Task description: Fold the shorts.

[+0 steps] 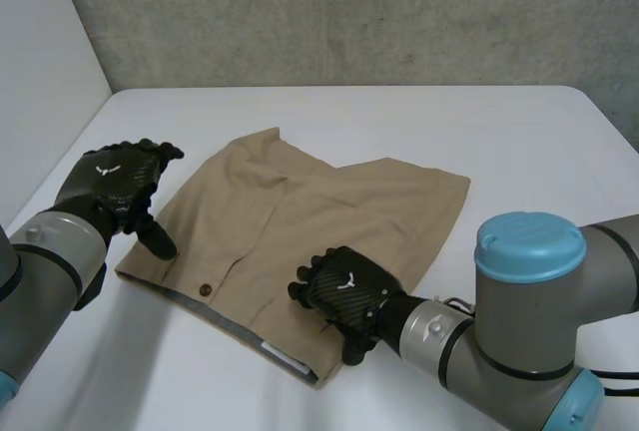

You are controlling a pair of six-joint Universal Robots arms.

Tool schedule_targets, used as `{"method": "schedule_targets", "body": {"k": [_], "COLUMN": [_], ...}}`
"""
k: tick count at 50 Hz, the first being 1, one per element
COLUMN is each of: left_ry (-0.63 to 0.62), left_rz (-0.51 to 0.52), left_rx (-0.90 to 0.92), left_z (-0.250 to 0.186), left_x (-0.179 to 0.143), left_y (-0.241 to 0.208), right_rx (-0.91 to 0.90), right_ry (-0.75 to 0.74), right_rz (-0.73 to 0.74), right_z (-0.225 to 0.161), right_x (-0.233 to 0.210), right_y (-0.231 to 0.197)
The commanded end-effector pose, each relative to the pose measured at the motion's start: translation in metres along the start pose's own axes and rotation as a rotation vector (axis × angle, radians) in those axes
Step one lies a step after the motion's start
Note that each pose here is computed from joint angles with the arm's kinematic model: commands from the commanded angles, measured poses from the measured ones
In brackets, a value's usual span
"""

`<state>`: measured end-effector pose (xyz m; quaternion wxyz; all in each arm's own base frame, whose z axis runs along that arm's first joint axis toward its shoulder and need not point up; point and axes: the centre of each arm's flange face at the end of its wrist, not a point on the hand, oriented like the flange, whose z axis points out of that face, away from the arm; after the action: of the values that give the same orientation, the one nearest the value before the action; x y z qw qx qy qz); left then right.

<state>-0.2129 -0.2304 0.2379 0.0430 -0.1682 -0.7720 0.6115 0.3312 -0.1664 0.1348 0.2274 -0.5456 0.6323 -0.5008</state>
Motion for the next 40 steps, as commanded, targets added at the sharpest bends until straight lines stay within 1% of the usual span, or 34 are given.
{"method": "schedule_targets", "body": {"k": [1, 6, 13, 17, 22, 31, 35, 38, 40], "left_ry": [-0.01, -0.009, -0.01, -0.009, -0.01, -0.018, -0.018, -0.031, -0.042], "left_rz": [-0.003, -0.003, -0.003, -0.003, -0.001, -0.001, 0.006, 0.004, 0.003], "left_rx": [-0.002, -0.003, -0.002, -0.003, -0.002, -0.004, -0.032, -0.051, -0.072], "left_z": [0.001, 0.001, 0.001, 0.0, 0.0, -0.001, -0.002, -0.001, 0.0], "left_x": [-0.003, -0.003, -0.003, -0.003, -0.003, -0.006, -0.006, -0.01, -0.015], "left_y": [0.0, 0.0, 0.0, 0.001, 0.001, 0.001, 0.009, 0.015, 0.021], "right_rx": [-0.009, -0.018, -0.002, 0.042, 0.11, 0.19, 0.231, 0.234, 0.233], "right_ry": [-0.038, -0.066, -0.059, -0.006, 0.095, 0.193, 0.292, 0.369, 0.395], "right_rz": [-0.003, -0.007, -0.018, -0.038, -0.028, -0.028, 0.012, 0.053, 0.056], "right_z": [0.004, 0.006, 0.009, 0.012, 0.003, -0.008, -0.018, -0.021, -0.022], "right_x": [-0.013, -0.023, -0.023, -0.012, 0.006, 0.025, 0.039, 0.049, 0.052], "right_y": [0.004, 0.007, 0.007, -0.001, -0.03, -0.063, -0.082, -0.087, -0.088]}}
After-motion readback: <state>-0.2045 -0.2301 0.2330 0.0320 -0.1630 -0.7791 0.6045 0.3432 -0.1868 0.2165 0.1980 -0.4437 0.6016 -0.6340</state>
